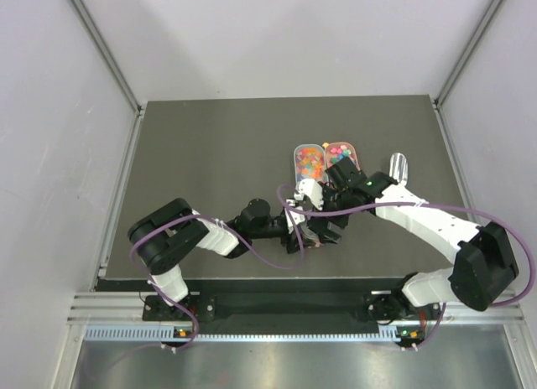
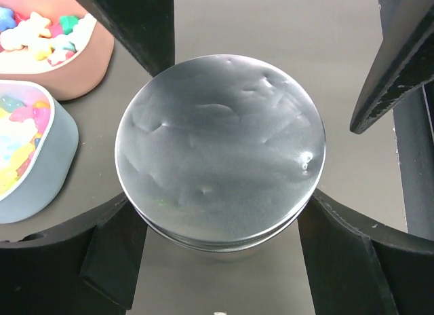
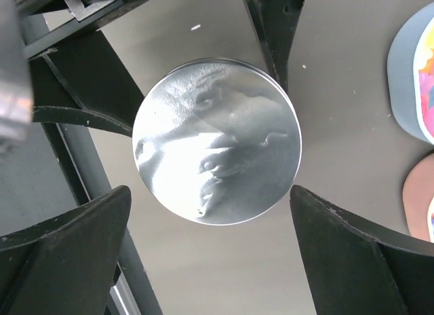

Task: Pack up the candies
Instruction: Screw the bottle lid onto the packing bottle.

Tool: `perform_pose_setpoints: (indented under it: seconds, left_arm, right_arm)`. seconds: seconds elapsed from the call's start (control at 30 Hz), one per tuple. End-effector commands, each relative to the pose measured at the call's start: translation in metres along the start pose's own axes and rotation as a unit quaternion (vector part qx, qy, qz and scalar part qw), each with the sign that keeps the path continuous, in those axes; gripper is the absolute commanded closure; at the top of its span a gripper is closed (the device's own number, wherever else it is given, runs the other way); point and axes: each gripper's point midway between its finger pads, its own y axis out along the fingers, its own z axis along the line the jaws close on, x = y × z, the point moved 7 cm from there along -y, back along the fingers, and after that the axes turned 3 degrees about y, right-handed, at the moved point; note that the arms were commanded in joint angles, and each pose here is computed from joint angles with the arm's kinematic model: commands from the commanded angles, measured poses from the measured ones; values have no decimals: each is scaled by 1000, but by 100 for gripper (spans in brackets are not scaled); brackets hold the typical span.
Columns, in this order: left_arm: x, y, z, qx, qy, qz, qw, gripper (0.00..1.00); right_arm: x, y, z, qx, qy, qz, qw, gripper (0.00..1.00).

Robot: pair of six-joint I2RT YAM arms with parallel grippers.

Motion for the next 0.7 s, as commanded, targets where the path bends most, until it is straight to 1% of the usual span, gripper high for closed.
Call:
perform_pose_setpoints:
  seconds: [0.0, 0.13, 0.33, 0.43, 0.5, 0.67]
  left_arm:
    - [-24, 5, -16, -14, 10, 70, 997, 100]
    - [-25, 4, -17, -13, 8, 71, 997, 100]
    - [-25, 4, -18, -14, 7, 72, 997, 100]
    - [-26, 3, -18, -14, 7, 71, 997, 100]
    - [-26, 2, -19, -15, 7, 71, 997, 100]
    - [-26, 2, -20, -18, 8, 71, 997, 100]
  right_arm:
    - [12, 20, 1, -31, 1, -4, 1000, 0]
    - [5, 15, -1, -48, -22, 2, 999, 0]
    - [-8, 1, 2, -41, -44, 21, 998, 0]
    - [-16, -11, -1, -51, -61, 17, 997, 0]
    - [-19, -20, -1, -50, -90, 11, 995, 0]
    - [-22, -30, 2, -35, -125, 6, 991, 0]
